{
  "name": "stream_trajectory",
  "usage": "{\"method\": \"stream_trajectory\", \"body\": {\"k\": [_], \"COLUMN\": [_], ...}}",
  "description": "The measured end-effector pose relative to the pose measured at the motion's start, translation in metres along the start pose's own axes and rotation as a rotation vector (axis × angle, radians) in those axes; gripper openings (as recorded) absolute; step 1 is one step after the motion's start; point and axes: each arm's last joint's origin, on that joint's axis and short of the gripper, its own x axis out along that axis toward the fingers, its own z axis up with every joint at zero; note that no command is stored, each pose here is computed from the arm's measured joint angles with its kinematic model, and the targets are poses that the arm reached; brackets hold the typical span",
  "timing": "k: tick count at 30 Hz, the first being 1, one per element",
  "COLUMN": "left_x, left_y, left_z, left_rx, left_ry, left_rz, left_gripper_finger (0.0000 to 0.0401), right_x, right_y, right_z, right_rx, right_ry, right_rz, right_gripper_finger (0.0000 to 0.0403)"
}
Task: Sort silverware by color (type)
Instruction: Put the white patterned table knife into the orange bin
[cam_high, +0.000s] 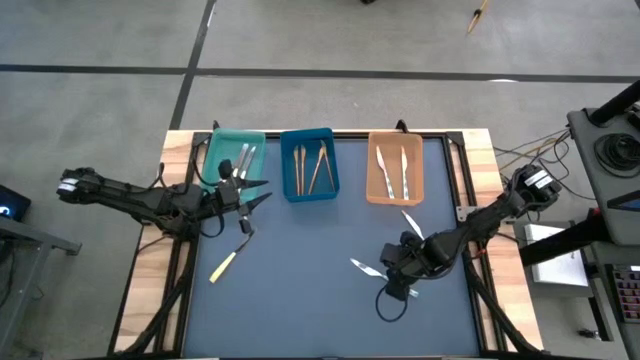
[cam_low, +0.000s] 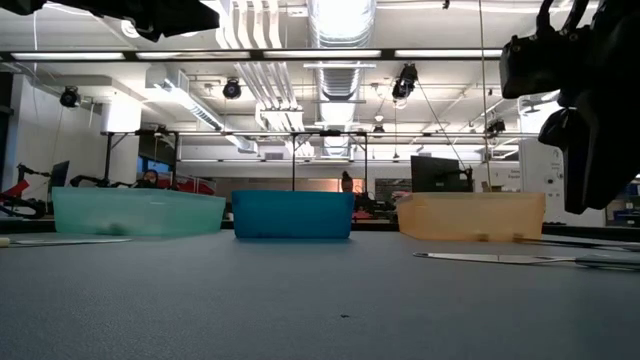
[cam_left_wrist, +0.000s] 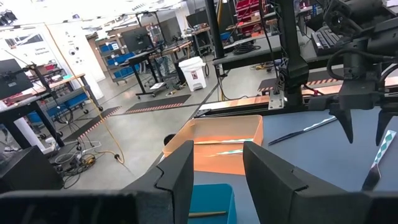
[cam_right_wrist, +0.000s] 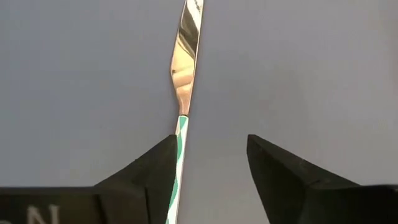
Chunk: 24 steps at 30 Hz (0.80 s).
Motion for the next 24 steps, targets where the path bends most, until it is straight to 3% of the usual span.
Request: {"method": "stream_trajectory", "body": {"k": [12, 19, 24], "left_x": [0.0, 0.0, 0.0], "left_y": [0.0, 0.0, 0.0], "left_z": [0.0, 0.0, 0.0], "left_rx": [0.0, 0.001, 0.002], "left_ry": [0.001, 0.001, 0.003], "left_rz": [0.0, 0.0, 0.0], "left_gripper_finger": [0.0121, 0.0121, 0.0121], "right_x": [0.003, 0.024, 0.032], "right_y": [0.006, 0.01, 0.016], "right_z": [0.004, 0.003, 0.004], "right_rx": [-0.008, -0.034, -0.077], "right_ry": [-0.048, 0.014, 0.077], "right_rz": [0.043, -0.01, 0.02], "right_gripper_finger": [0.0194, 0.0194, 0.0194]}}
